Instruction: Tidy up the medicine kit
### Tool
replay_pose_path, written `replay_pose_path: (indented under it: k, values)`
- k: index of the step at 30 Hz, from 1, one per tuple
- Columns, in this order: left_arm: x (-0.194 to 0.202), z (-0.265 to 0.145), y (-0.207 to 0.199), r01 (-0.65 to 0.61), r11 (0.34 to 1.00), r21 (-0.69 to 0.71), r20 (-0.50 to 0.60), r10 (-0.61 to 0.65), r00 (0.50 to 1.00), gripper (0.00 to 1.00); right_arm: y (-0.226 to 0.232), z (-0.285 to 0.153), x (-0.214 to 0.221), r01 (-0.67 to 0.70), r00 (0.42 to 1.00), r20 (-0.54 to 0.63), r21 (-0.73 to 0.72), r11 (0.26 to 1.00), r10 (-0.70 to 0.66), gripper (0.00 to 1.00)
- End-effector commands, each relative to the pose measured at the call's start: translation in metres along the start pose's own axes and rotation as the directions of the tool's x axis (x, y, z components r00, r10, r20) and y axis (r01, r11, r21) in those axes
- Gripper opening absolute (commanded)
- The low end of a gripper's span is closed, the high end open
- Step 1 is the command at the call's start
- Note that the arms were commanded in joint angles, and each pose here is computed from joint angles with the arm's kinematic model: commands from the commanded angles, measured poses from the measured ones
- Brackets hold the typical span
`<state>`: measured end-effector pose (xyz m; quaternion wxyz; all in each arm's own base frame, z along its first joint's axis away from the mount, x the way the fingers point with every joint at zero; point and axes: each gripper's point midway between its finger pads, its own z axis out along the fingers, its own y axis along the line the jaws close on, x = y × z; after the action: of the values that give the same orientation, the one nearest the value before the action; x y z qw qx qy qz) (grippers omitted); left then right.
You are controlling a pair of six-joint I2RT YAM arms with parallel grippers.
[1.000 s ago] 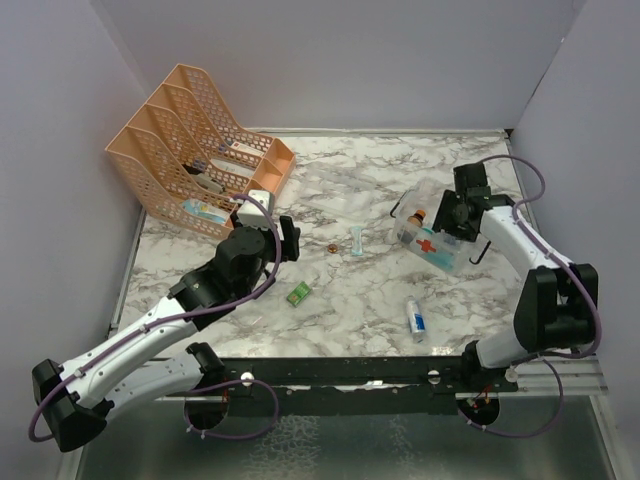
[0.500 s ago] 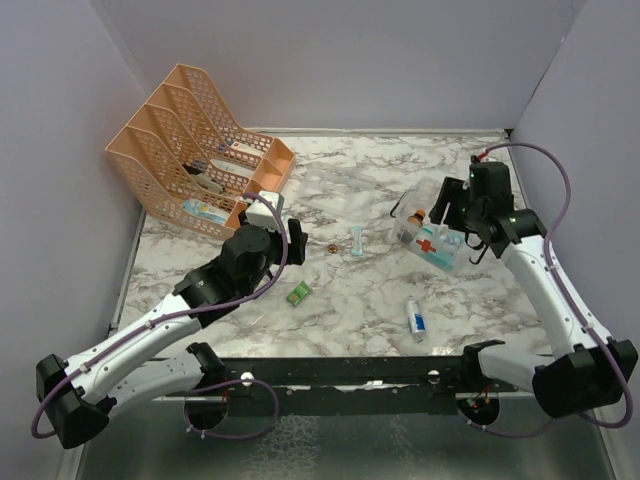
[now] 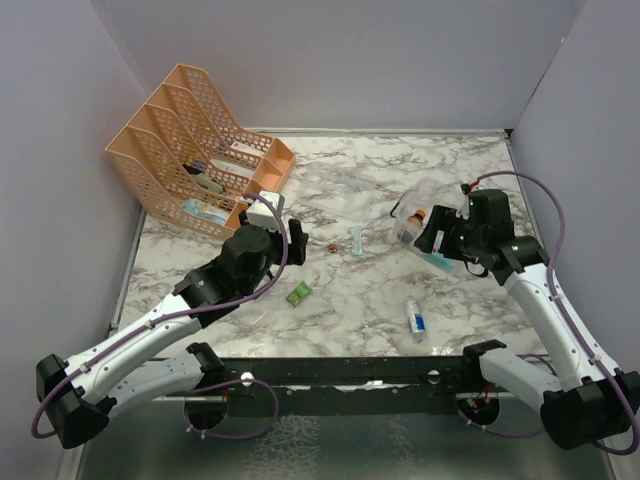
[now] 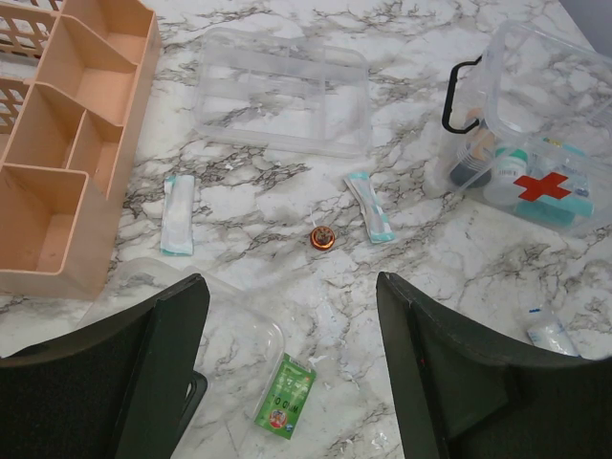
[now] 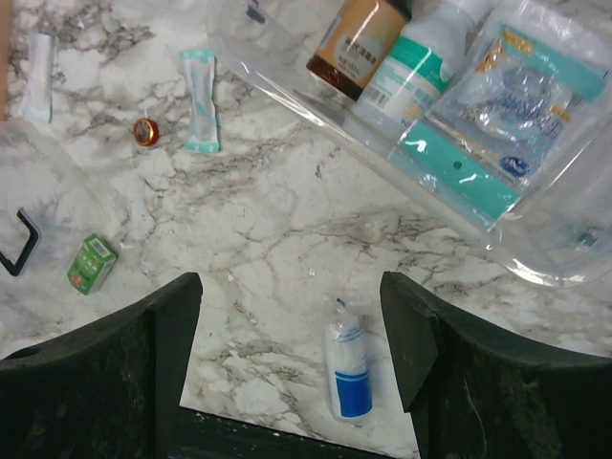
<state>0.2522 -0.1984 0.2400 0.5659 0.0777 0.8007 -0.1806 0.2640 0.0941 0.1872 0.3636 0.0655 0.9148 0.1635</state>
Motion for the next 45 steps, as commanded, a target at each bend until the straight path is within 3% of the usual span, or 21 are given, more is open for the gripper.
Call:
replay_pose_path:
  k: [1, 14, 21, 36, 45]
  values:
    - [-0.013, 0.000, -0.006, -0.002, 1.000, 0.026, 0.031, 0.001, 1.000, 0.74, -0.002, 0.004, 0.032, -0.052, 0.995, -0.091, -0.011, 0.999, 0.050, 0.76]
    - [-0.002, 0.009, -0.010, -0.018, 0.999, 0.029, -0.010, 0.018, 1.000, 0.75, -0.035, 0.015, 0.078, -0.221, 0.957, -0.147, 0.191, 0.956, 0.251, 0.71]
    - [0.004, 0.013, -0.010, -0.018, 1.000, 0.026, -0.024, 0.019, 1.000, 0.75, -0.038, 0.015, 0.093, -0.325, 0.930, -0.103, 0.215, 0.921, 0.353, 0.72]
    - [0.010, 0.018, -0.008, -0.021, 1.000, 0.011, -0.036, 0.021, 0.999, 0.75, -0.031, 0.046, 0.160, -0.301, 0.896, -0.291, 0.161, 0.940, 0.336, 0.64]
    - [0.010, 0.017, -0.007, -0.020, 1.000, 0.004, -0.034, 0.021, 0.999, 0.75, -0.020, 0.054, 0.175, -0.208, 0.901, -0.347, 0.180, 0.961, 0.260, 0.51]
